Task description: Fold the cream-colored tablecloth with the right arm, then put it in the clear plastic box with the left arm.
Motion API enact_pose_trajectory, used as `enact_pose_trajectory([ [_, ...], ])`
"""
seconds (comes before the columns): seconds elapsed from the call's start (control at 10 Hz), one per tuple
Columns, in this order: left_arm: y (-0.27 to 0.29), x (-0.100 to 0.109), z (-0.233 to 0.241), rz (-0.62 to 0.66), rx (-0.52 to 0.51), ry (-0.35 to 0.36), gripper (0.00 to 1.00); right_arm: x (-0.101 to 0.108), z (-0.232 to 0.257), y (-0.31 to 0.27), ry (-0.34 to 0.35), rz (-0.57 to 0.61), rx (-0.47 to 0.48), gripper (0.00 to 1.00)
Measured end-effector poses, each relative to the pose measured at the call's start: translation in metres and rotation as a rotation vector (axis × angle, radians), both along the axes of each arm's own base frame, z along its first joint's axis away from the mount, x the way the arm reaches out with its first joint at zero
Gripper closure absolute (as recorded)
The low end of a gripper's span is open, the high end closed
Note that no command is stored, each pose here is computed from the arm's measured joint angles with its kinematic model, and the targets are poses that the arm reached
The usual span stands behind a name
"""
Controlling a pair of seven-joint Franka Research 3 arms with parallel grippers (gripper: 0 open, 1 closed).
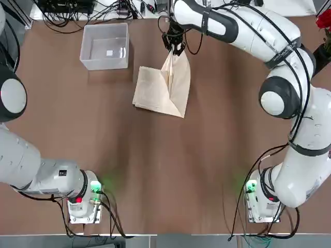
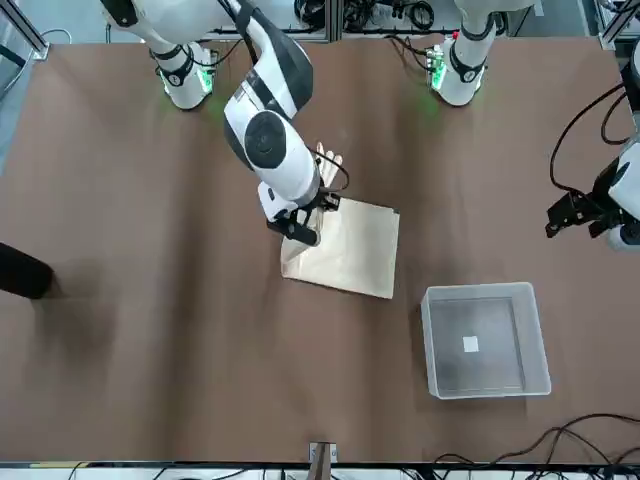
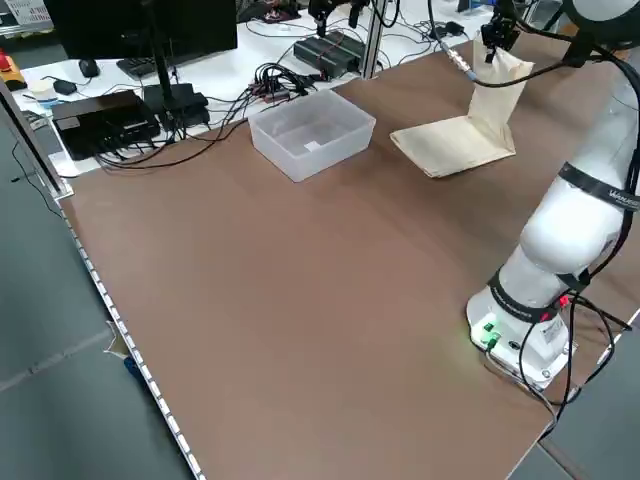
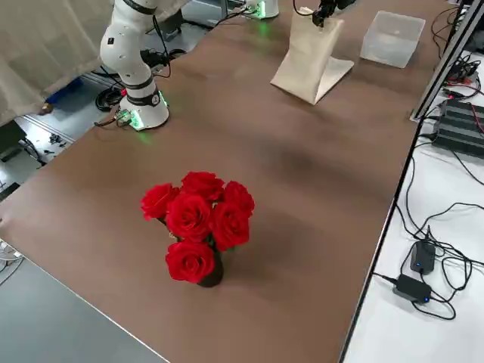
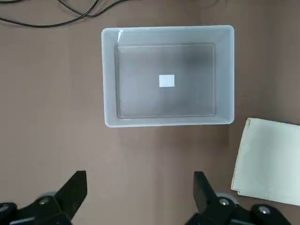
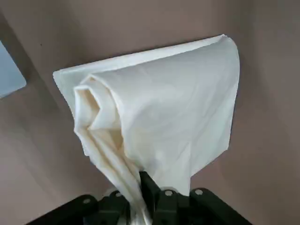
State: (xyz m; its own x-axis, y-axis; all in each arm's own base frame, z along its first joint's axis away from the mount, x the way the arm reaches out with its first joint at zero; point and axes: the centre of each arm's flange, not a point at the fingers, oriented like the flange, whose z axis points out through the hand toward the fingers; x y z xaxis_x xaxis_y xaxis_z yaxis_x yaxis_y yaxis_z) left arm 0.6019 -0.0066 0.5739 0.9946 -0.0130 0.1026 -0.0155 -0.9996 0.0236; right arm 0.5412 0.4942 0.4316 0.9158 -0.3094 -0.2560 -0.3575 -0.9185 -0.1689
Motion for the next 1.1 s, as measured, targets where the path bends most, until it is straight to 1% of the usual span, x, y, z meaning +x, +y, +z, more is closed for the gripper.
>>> enact_pose_trajectory([
  [0.6, 0.000, 0.000, 0.000, 0.000, 0.000, 0.000, 0.00, -0.008, -0.014, 0.030, -0.048, -0.024, 0.048, 0.92],
  [0.8, 0.000, 0.000, 0.000, 0.000, 0.000, 0.000, 0.00, -0.003, -0.023, 0.033, -0.068, -0.040, 0.067, 0.92],
  [1.1, 0.000, 0.000, 0.000, 0.000, 0.000, -0.003, 0.00, 0.002, -0.038, 0.036, -0.076, -0.052, 0.078, 0.92],
])
